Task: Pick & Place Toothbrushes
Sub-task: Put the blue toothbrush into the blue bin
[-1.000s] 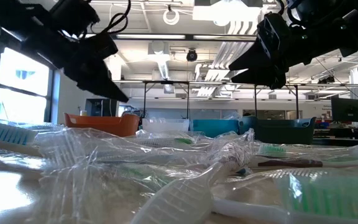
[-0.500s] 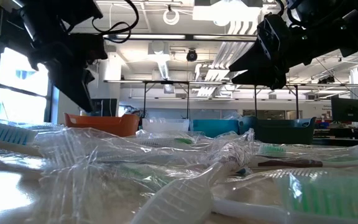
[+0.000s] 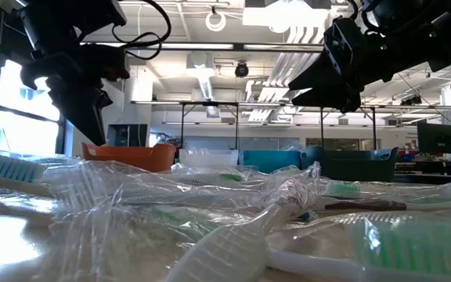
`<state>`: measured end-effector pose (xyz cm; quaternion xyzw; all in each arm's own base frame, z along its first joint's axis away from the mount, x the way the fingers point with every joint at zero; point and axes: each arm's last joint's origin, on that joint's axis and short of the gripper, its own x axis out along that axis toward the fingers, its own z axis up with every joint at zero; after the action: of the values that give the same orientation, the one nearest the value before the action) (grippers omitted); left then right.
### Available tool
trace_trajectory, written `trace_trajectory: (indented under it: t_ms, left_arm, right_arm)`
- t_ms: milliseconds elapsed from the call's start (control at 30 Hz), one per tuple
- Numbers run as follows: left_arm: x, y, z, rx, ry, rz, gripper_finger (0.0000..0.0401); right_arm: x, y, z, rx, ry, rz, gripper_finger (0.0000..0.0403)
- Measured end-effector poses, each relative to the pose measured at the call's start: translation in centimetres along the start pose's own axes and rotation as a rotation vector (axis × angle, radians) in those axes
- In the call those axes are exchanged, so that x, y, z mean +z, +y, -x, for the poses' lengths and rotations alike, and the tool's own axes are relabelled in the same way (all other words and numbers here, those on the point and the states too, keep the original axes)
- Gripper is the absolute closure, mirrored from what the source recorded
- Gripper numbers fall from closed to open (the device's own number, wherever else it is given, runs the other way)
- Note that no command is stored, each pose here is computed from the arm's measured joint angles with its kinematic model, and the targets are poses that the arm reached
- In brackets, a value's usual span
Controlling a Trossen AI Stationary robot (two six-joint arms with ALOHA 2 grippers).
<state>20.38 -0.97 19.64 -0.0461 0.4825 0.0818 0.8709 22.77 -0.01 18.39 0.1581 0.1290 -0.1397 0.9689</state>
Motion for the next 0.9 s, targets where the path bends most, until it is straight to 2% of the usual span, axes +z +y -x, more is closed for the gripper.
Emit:
trace_trajectory:
  t_ms: [133,367,500,900]
  left_arm:
    - [0.0,0.0,-0.2,0.002,0.009,0.014,0.0383]
    - [-0.2,-0.1,-1.3,0.023,0.065,0.018,0.0303]
    - [-0.4,-0.2,-2.1,0.033,0.103,0.013,0.0274]
    - [-1.1,-0.4,-5.2,0.079,0.233,-0.006,0.0267]
  right_arm:
    - [0.0,0.0,0.0,0.0,0.0,0.0,0.0172]
    - [0.0,0.0,0.0,0.0,0.0,0.007,0.0172]
    - [0.0,0.0,0.0,0.0,0.0,0.008,0.0172]
    - [0.0,0.0,0.0,0.0,0.0,0.008,0.0172]
